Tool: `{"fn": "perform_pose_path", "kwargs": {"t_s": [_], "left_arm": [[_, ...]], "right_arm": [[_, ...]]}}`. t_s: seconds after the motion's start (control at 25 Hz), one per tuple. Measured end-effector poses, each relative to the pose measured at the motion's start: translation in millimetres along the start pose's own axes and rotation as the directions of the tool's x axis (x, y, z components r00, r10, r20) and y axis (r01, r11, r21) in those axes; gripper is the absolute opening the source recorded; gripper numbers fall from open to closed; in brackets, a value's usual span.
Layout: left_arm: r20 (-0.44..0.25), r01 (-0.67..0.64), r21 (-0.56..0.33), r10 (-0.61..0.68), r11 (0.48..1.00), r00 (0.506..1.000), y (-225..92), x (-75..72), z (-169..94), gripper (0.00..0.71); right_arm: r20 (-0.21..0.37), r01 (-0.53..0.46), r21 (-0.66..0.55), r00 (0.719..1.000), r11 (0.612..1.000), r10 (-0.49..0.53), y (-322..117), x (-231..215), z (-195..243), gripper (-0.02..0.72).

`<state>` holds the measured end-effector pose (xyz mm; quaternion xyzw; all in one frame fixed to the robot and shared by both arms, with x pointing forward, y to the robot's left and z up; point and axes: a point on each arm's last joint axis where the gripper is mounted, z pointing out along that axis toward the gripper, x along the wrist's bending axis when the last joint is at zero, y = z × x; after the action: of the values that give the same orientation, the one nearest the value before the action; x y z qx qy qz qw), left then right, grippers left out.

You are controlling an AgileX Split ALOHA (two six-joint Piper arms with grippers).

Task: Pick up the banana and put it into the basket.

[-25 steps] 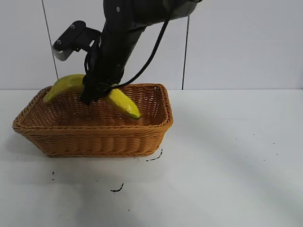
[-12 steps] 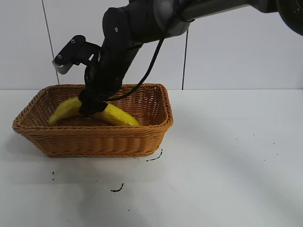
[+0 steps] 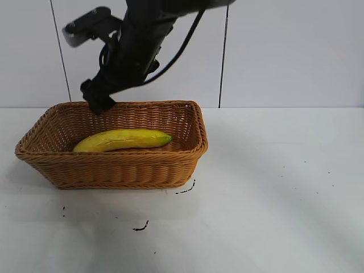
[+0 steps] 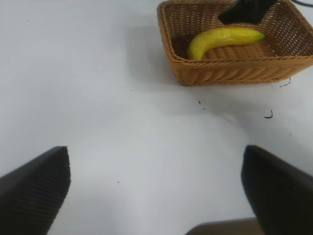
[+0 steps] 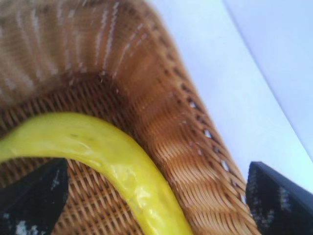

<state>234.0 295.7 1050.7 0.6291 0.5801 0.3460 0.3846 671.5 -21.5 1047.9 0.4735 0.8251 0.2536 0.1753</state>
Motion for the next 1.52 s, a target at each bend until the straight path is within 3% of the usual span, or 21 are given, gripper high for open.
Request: {"fn": "perform_pose_path", "kwargs": {"t_s": [0.28, 0.52, 0.68, 0.8, 1.04, 1.28, 1.52], "left_arm": [[-0.001, 0.000, 0.000, 0.000, 1.000, 1.000, 0, 0.1, 0, 0.690], [-0.001, 0.000, 0.000, 0.000, 1.000, 1.000, 0, 0.1, 0, 0.690], [-0.001, 0.000, 0.000, 0.000, 1.000, 1.000, 0, 0.1, 0, 0.690], [-0.001, 0.000, 0.000, 0.000, 1.000, 1.000, 0, 0.1, 0, 0.690], [-0.001, 0.000, 0.000, 0.000, 1.000, 1.000, 0, 0.1, 0, 0.690], [-0.001, 0.000, 0.000, 0.000, 1.000, 1.000, 0, 0.1, 0, 0.690], [-0.001, 0.000, 0.000, 0.000, 1.000, 1.000, 0, 0.1, 0, 0.690]], "right_arm": [[0.125, -0.224, 0.135, 0.970, 0.965, 0.208, -14, -108, -11, 0.692], [0.247, -0.396, 0.130, 0.901, 0.909, 0.357, -41, -210, -23, 0.692], [0.286, -0.456, 0.119, 0.866, 0.882, 0.409, -56, -248, -32, 0.692], [0.288, -0.481, 0.116, 0.854, 0.869, 0.434, -62, -259, -34, 0.692], [0.272, -0.467, 0.117, 0.864, 0.876, 0.424, -61, -257, -40, 0.692], [0.272, -0.457, 0.070, 0.864, 0.887, 0.424, -58, -244, -97, 0.692], [0.258, -0.462, 0.184, 0.874, 0.868, 0.411, -102, -213, -134, 0.692]]}}
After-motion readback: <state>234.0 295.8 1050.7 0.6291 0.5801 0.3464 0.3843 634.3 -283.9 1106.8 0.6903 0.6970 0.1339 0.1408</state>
